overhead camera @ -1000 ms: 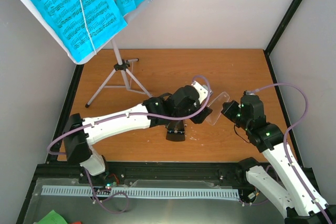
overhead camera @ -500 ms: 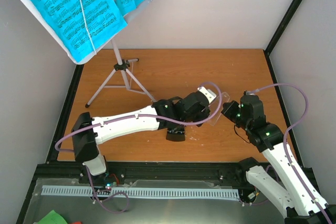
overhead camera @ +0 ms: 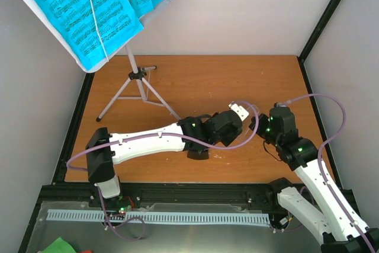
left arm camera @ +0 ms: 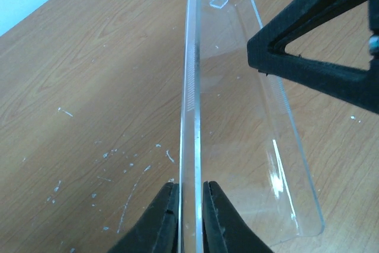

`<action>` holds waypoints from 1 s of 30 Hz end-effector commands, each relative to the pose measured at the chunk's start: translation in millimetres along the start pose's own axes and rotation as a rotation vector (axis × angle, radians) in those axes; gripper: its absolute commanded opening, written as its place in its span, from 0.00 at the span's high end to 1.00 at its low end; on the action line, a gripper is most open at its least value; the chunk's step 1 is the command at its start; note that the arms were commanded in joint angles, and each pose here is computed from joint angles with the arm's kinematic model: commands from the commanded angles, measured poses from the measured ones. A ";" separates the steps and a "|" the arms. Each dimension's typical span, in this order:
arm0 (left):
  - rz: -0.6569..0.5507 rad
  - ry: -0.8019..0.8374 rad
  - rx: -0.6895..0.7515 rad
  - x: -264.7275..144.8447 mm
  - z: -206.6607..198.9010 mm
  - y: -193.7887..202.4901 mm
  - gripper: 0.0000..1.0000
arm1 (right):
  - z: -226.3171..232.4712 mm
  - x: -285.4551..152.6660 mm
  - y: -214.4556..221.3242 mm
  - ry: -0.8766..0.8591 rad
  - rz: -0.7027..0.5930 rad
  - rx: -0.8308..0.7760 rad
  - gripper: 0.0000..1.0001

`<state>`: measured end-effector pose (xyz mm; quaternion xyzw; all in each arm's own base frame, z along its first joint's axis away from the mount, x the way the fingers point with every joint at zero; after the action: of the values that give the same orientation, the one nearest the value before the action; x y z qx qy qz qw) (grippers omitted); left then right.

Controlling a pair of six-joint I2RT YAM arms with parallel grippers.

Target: Pack up the instrument practice props

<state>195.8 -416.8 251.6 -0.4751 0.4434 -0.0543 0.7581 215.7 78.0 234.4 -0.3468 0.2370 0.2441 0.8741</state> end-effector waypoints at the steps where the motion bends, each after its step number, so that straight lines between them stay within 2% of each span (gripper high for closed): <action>1: -0.012 -0.026 0.046 -1.7 -4.2 -8.5 0.92 | -1.8 3.1 0.6 0.003 -0.008 -0.001 0.97; 5: -0.014 -0.022 0.056 -0.9 -5.9 -8.6 1.00 | -1.5 2.4 0.6 -0.003 -0.011 0.001 0.97; 16: -0.037 0.035 -0.011 -5.6 -10.9 -8.8 1.00 | -0.2 -5.5 1.0 -0.040 -0.026 -0.009 0.96; 21: -0.049 0.033 -0.038 -9.3 -8.8 -12.4 1.00 | 3.9 -14.1 -0.1 -0.075 -0.036 -0.032 0.83; 25: -0.050 -0.024 -0.065 -12.8 0.4 -15.6 1.00 | 2.3 -28.7 -3.6 -0.064 -0.062 -0.075 0.65; 30: -0.066 0.046 -0.129 -16.1 4.4 -17.2 1.00 | 20.1 -59.3 -9.9 -0.212 -0.129 -0.151 0.46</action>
<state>195.3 -420.4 251.5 -0.4912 0.4411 -0.0479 0.7496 193.3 69.7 254.4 -0.3767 0.1757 0.2382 0.8778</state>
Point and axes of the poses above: each gripper's point midway between its finger pads, its own x axis out along the fingers, its own z axis along the line the jaws close on, y = z × x, the point moved 4 cm from there along -x, back along the fingers, and after that the axes turned 2 degrees about x, right-handed, at the moved point
